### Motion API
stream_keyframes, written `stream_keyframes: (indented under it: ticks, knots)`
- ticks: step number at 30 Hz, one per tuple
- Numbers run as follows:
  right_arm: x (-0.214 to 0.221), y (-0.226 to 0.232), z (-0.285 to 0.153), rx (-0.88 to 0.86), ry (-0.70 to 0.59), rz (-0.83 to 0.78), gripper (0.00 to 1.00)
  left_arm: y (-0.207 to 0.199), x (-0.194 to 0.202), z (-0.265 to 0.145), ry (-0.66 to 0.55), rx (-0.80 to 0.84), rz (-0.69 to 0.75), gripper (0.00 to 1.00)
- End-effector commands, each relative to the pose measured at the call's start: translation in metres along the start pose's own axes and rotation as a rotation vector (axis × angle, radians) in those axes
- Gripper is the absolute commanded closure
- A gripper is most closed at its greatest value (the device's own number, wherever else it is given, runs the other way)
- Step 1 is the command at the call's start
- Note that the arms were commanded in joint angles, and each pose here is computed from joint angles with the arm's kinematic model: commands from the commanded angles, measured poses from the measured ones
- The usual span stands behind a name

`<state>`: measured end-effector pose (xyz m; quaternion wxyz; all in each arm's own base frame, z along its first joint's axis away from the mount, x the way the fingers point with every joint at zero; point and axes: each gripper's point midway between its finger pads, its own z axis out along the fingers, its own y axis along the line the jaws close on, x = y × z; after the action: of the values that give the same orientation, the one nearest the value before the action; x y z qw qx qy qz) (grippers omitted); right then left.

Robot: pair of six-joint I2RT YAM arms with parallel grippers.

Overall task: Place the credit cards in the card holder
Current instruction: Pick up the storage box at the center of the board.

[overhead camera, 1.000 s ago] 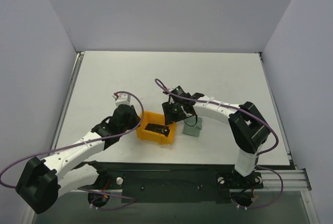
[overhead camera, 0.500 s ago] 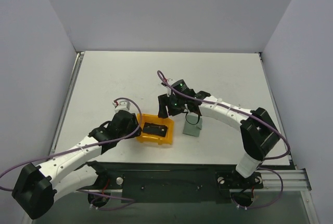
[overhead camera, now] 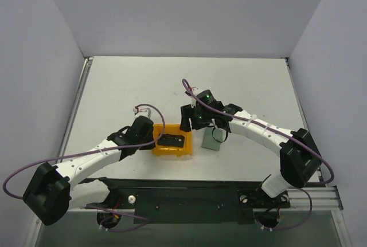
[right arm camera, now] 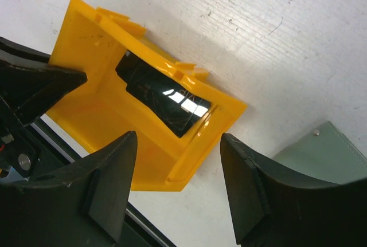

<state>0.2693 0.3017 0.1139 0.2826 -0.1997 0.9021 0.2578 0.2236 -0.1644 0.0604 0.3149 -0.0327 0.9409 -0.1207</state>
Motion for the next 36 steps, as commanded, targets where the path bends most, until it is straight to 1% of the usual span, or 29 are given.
stream_keyframes:
  ticks: [1,2,3,7,9,11,12,14,16,19,26,27,28,29,30,33,36]
  knots:
    - [0.002,-0.006,-0.018,0.037,-0.023,0.018,0.44,-0.016,-0.035,-0.008,-0.088,0.025,0.012,0.80]
    - [0.004,-0.007,-0.019,0.041,-0.020,0.019,0.44,-0.018,-0.037,-0.009,-0.090,0.030,0.015,0.77]
    - [0.005,-0.007,-0.021,0.041,-0.020,0.021,0.44,-0.019,-0.037,-0.008,-0.085,0.034,0.020,0.67]
    - [0.014,-0.012,-0.020,0.049,-0.004,0.031,0.44,-0.024,-0.043,-0.009,-0.087,0.043,0.056,0.48]
    - [0.019,-0.013,-0.019,0.052,0.006,0.034,0.44,-0.028,-0.049,-0.010,-0.089,0.059,0.082,0.43]
    - [0.023,-0.015,-0.019,0.054,0.015,0.039,0.44,-0.031,-0.056,-0.011,-0.087,0.060,0.095,0.43]
    - [0.023,-0.015,-0.019,0.054,0.015,0.040,0.44,-0.032,-0.056,-0.011,-0.082,0.064,0.098,0.44]
    - [0.025,-0.016,-0.020,0.055,0.016,0.042,0.44,-0.032,-0.059,-0.009,-0.081,0.057,0.103,0.53]
    - [0.025,-0.016,-0.021,0.054,0.016,0.040,0.44,-0.030,-0.060,-0.007,-0.075,0.044,0.108,0.57]
    - [0.025,-0.017,-0.022,0.055,0.019,0.041,0.44,-0.026,-0.060,-0.004,-0.058,0.027,0.120,0.59]
    - [0.026,-0.019,-0.023,0.056,0.021,0.049,0.44,-0.029,-0.043,0.008,0.024,0.038,0.146,0.61]
    - [0.026,-0.018,-0.023,0.055,0.020,0.048,0.44,-0.028,-0.043,0.009,0.024,0.035,0.145,0.63]
    - [0.027,-0.019,-0.022,0.057,0.022,0.051,0.44,-0.028,-0.043,0.009,0.024,0.032,0.144,0.74]
    - [0.027,-0.019,-0.023,0.056,0.023,0.052,0.44,-0.027,-0.044,0.008,0.021,0.027,0.144,0.79]
    - [0.027,-0.019,-0.023,0.058,0.022,0.053,0.44,-0.026,-0.045,0.008,0.018,0.025,0.139,0.87]
    - [0.025,-0.019,-0.027,0.062,0.011,0.062,0.44,-0.026,-0.047,0.004,0.005,0.021,0.122,1.00]
    - [0.019,-0.019,-0.035,0.077,-0.006,0.064,0.44,-0.021,-0.046,0.002,-0.014,0.009,0.071,1.00]
